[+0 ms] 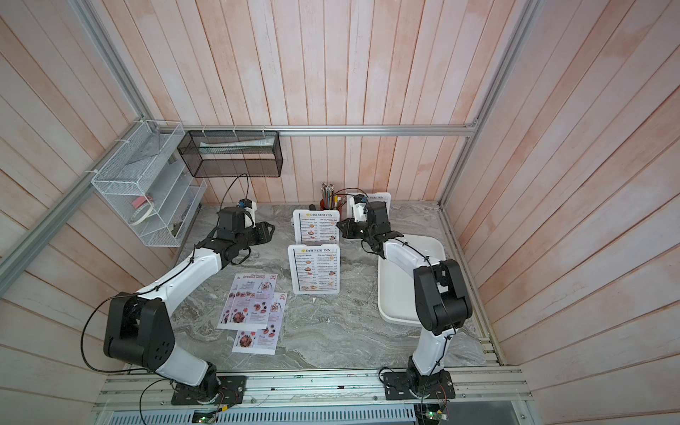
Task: Replace the menus in the menu holders
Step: Adjust the menu holder at the center of the board, then reset both arms
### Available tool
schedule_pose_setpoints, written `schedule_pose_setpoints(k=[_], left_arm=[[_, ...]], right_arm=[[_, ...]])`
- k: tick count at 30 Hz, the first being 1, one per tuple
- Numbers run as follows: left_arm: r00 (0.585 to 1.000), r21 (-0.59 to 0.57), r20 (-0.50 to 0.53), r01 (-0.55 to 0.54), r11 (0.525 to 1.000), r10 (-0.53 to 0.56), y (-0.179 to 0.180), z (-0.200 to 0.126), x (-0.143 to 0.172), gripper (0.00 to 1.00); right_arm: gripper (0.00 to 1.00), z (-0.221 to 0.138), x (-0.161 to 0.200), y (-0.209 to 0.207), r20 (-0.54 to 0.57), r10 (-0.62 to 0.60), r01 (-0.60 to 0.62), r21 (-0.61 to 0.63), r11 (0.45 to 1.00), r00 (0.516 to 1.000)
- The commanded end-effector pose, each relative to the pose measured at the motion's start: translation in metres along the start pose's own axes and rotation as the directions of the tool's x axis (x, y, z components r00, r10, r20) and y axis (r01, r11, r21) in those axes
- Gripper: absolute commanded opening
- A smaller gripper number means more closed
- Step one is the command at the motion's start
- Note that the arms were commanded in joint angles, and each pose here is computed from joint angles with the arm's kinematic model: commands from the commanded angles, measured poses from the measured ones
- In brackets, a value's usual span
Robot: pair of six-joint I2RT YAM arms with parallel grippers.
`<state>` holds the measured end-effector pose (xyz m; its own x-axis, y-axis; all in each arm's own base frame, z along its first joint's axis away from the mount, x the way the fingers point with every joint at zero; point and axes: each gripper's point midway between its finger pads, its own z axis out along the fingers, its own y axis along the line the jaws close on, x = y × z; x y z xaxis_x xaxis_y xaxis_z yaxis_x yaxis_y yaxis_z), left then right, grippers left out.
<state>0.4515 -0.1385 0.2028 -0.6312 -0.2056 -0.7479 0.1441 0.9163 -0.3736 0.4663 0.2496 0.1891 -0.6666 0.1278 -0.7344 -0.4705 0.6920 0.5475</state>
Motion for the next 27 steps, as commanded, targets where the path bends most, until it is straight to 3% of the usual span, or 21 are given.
schedule_pose_setpoints(k=[1, 12, 14, 16, 17, 19, 24, 27], left_arm=[[1.0, -0.017, -0.001, 0.011, 1.0, -0.011, 0.004, -0.007, 0.002, 0.48], [1.0, -0.04, 0.008, 0.0, 0.999, 0.0, 0.012, -0.008, -0.001, 0.48], [1.0, -0.059, 0.029, 0.0, 0.998, 0.002, 0.018, -0.011, -0.006, 0.51], [0.999, -0.067, 0.05, 0.003, 0.998, 0.001, 0.022, -0.016, -0.013, 0.58], [0.998, -0.077, 0.064, 0.003, 0.997, 0.002, 0.025, -0.018, -0.015, 0.65], [0.995, -0.102, 0.096, 0.009, 0.995, 0.001, 0.033, -0.025, -0.021, 1.0], [0.98, -0.22, 0.199, 0.033, 0.975, 0.012, 0.07, -0.046, -0.024, 1.0], [0.944, -0.31, 0.309, -0.018, 0.951, 0.119, 0.093, -0.065, -0.021, 1.0]], right_arm=[[0.1, 0.006, -0.009, -0.001, 0.023, -0.003, 0.003, 0.01, 1.0, 1.0], [0.12, -0.01, -0.013, 0.008, 0.03, -0.029, 0.029, 0.018, 0.999, 0.999], [0.23, -0.022, -0.013, 0.007, 0.038, -0.044, 0.042, 0.047, 0.998, 0.998], [0.41, -0.037, -0.015, 0.001, 0.052, -0.053, 0.047, 0.094, 0.994, 0.997], [0.67, -0.047, -0.016, -0.004, 0.064, -0.06, 0.051, 0.127, 0.991, 0.996], [0.98, -0.067, -0.019, -0.016, 0.086, -0.061, 0.044, 0.19, 0.981, 0.994], [0.98, -0.13, -0.016, -0.075, 0.142, -0.049, -0.012, 0.402, 0.915, 0.989], [0.98, -0.17, -0.006, -0.111, 0.2, -0.095, -0.029, 0.539, 0.842, 0.975]])
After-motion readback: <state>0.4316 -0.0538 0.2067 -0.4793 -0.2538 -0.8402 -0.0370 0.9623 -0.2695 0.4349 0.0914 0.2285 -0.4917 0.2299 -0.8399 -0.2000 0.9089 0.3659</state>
